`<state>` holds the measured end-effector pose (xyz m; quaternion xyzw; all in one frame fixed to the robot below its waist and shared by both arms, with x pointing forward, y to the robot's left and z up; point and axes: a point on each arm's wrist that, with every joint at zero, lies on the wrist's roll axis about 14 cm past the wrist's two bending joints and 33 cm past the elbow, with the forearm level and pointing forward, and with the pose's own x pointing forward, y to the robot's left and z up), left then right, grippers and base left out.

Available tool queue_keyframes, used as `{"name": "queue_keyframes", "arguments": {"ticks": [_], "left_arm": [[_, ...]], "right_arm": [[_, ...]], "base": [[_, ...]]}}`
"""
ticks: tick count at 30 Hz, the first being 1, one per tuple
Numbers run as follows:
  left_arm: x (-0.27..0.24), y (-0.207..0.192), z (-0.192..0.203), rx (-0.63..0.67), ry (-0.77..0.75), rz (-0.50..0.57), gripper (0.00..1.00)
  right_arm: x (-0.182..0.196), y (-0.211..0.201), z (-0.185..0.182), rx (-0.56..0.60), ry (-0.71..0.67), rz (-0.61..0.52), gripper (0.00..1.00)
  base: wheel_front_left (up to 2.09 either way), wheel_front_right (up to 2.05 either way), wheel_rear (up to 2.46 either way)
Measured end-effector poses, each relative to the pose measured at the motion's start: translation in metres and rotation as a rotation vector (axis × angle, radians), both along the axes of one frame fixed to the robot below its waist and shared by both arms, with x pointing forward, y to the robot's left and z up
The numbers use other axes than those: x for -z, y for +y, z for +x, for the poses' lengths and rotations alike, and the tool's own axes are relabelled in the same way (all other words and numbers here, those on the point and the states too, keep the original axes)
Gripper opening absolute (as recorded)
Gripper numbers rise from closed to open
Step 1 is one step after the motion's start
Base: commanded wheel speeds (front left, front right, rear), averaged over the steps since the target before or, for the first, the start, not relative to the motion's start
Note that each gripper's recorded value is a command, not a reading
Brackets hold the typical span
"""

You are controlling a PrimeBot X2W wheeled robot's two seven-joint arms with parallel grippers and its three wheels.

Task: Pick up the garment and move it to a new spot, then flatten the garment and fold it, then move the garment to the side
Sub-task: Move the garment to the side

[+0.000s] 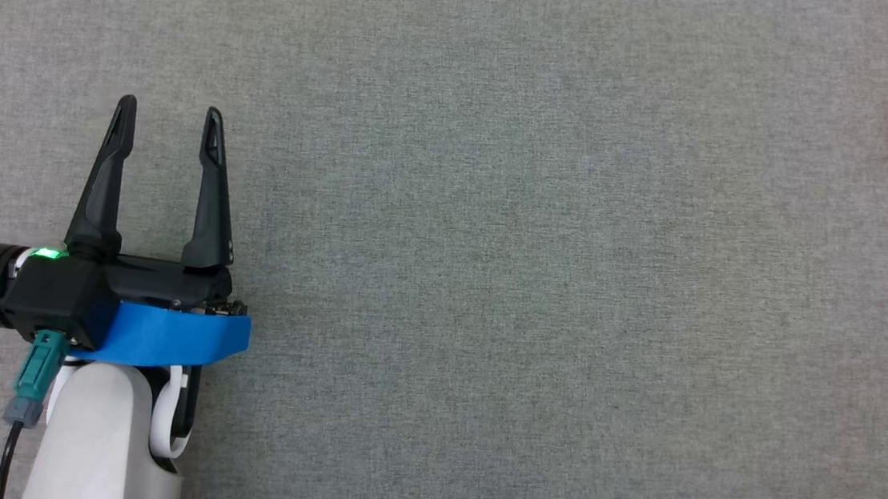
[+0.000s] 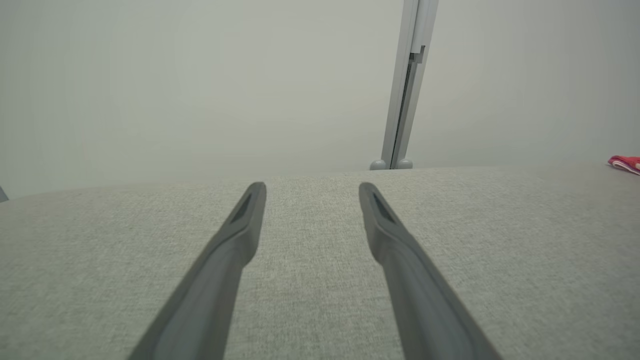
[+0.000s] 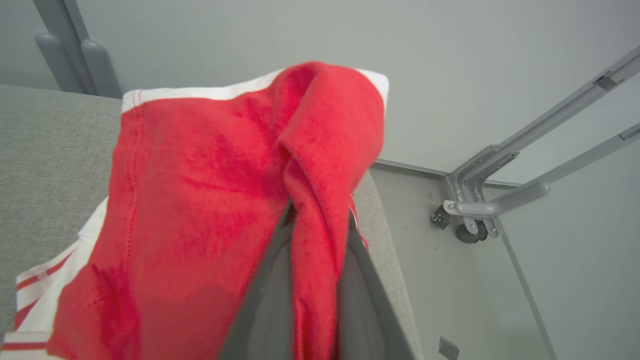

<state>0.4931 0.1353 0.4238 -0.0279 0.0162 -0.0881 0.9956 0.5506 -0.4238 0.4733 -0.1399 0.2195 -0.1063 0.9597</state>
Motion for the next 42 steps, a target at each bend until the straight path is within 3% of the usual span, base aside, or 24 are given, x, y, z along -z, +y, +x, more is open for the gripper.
{"name": "queue_keyframes", "arguments": {"ticks": [1, 2, 3, 4, 5, 12, 22, 29, 42], "left_arm": [[0.0, 0.001, 0.0, -0.002, 0.0, 0.001, 1.0], [0.0, 0.002, 0.001, -0.005, -0.002, 0.002, 1.0], [-0.001, 0.003, 0.001, -0.008, -0.002, 0.002, 1.0], [-0.001, 0.005, 0.001, -0.011, -0.002, 0.004, 1.0], [-0.001, 0.006, 0.0, -0.014, -0.001, 0.005, 1.0], [-0.01, 0.012, -0.003, -0.034, -0.016, 0.008, 1.0], [-0.029, 0.022, -0.017, -0.066, -0.041, 0.007, 1.0], [-0.05, 0.037, -0.04, -0.112, -0.069, 0.012, 1.0], [-0.077, 0.054, -0.087, -0.162, -0.113, 0.022, 1.0]], "right_arm": [[0.003, -0.002, 0.0, 0.007, 0.008, -0.003, 0.0], [0.003, -0.003, 0.002, 0.011, 0.006, -0.008, 0.28], [0.004, -0.003, 0.003, 0.013, 0.006, -0.013, 0.34], [0.004, -0.002, 0.005, 0.012, 0.001, -0.014, 0.77], [0.005, 0.001, 0.008, 0.009, -0.003, -0.011, 1.0], [-0.009, 0.001, 0.014, -0.001, -0.059, -0.061, 1.0], [-0.061, 0.007, 0.014, -0.039, -0.236, -0.139, 1.0], [-0.095, 0.051, 0.007, -0.137, -0.411, -0.091, 1.0], [-0.096, 0.164, -0.046, -0.334, -0.554, 0.125, 1.0]], "base": [[0.0, 0.0, 0.0], [0.0, 0.0, 0.0], [0.0, 0.0, 0.0], [0.0, 0.0, 0.0], [0.0, 0.0, 0.0], [0.0, 0.0, 0.0], [0.0, 0.0, 0.0], [0.0, 0.0, 0.0], [0.0, 0.0, 0.0]]}}
